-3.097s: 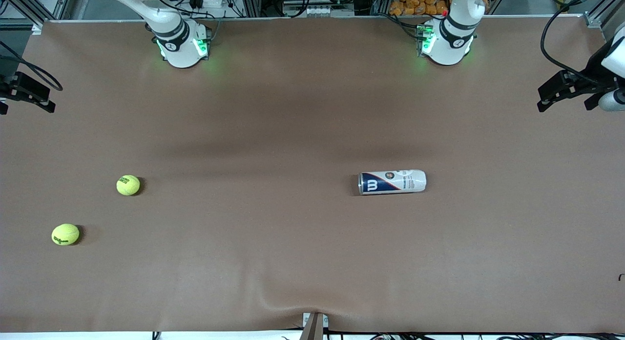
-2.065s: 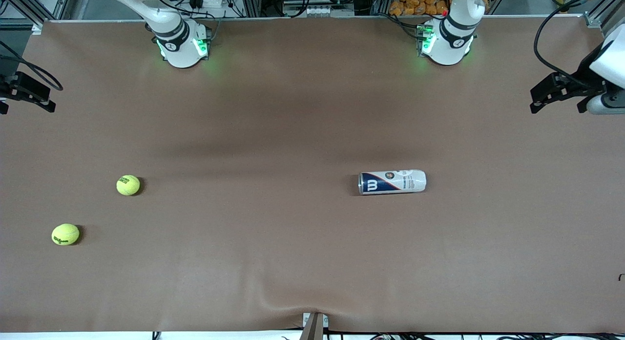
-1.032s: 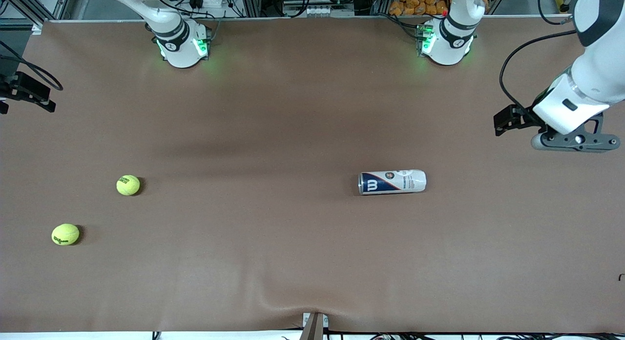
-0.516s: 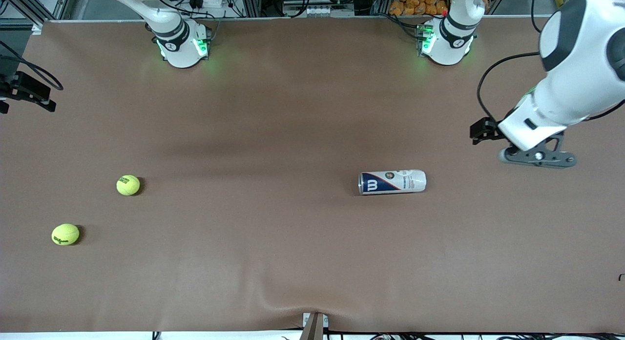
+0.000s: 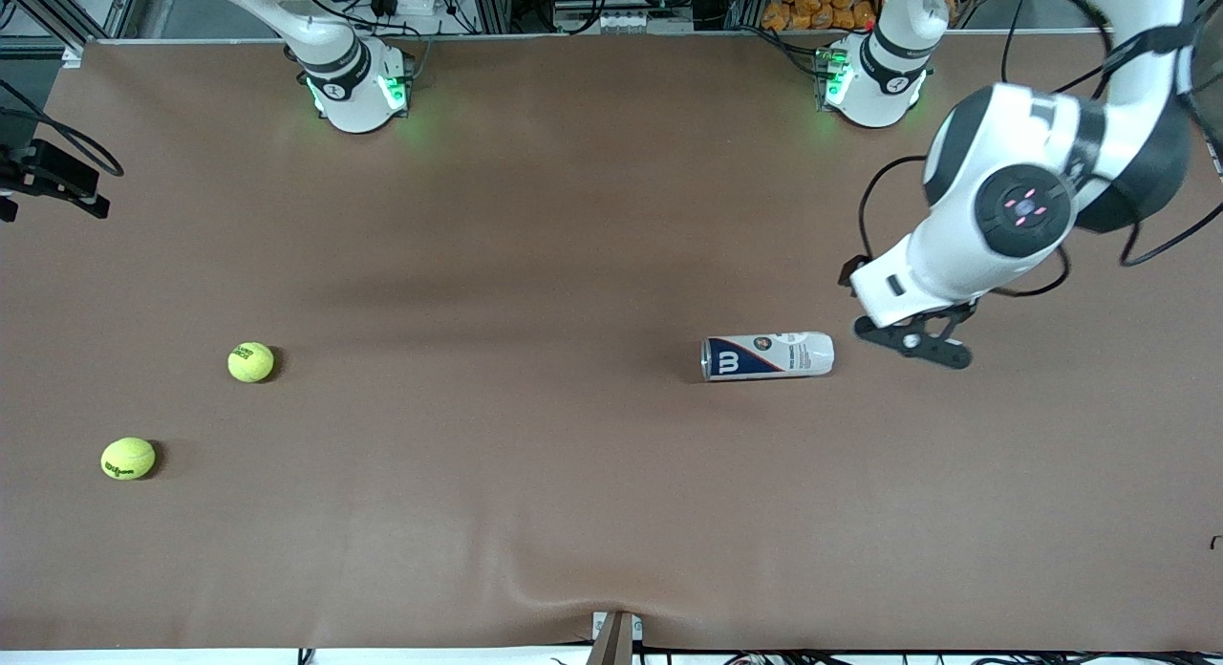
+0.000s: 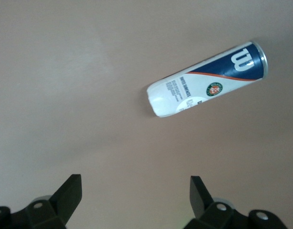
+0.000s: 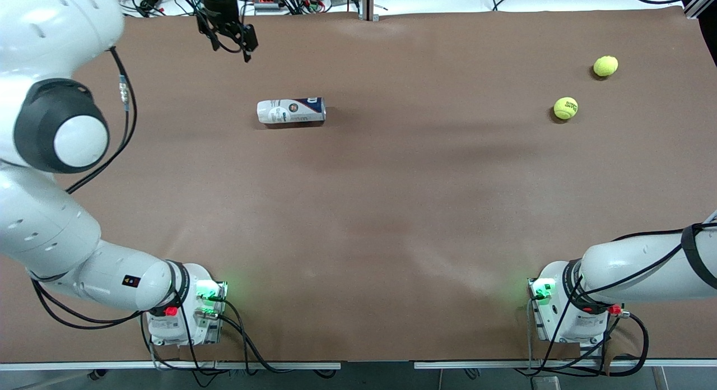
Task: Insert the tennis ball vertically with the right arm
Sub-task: 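Move the left gripper toward the lying Wilson tennis can, then lower the left gripper and grasp the tennis can's closed end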
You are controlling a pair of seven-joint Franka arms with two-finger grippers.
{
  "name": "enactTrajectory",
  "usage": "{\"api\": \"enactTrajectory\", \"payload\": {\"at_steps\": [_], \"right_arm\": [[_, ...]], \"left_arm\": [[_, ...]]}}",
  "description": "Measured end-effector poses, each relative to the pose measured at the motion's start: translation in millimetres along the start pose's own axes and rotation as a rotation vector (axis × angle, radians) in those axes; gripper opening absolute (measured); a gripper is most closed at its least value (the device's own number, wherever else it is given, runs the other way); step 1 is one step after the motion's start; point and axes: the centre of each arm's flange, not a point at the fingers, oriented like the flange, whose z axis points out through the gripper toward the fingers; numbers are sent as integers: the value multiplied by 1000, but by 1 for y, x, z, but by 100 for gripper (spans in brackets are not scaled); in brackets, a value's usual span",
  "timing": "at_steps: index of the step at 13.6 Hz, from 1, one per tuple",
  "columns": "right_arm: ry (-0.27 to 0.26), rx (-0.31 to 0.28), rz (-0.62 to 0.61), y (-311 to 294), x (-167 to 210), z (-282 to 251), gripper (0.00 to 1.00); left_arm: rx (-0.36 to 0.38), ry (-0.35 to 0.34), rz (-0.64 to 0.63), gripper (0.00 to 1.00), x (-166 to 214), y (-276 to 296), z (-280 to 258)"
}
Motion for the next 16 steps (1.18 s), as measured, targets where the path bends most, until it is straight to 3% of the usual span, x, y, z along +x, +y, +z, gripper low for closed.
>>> {"api": "enactTrajectory", "payload": {"at_steps": [2,6,9,16], "right_arm": [[-1,0,0,0,0,0,100],[-2,0,1,0,0,0,100],[-4,0,1,0,0,1,100],[-6,1,3,1,-1,1,100]], "left_arm": [[21,-35,103,100,17,21,24],[175,-94,405,100,47,74,78],[184,-164,633,100,57,80,115],[333,-241,818,100,57,105,192]]}}
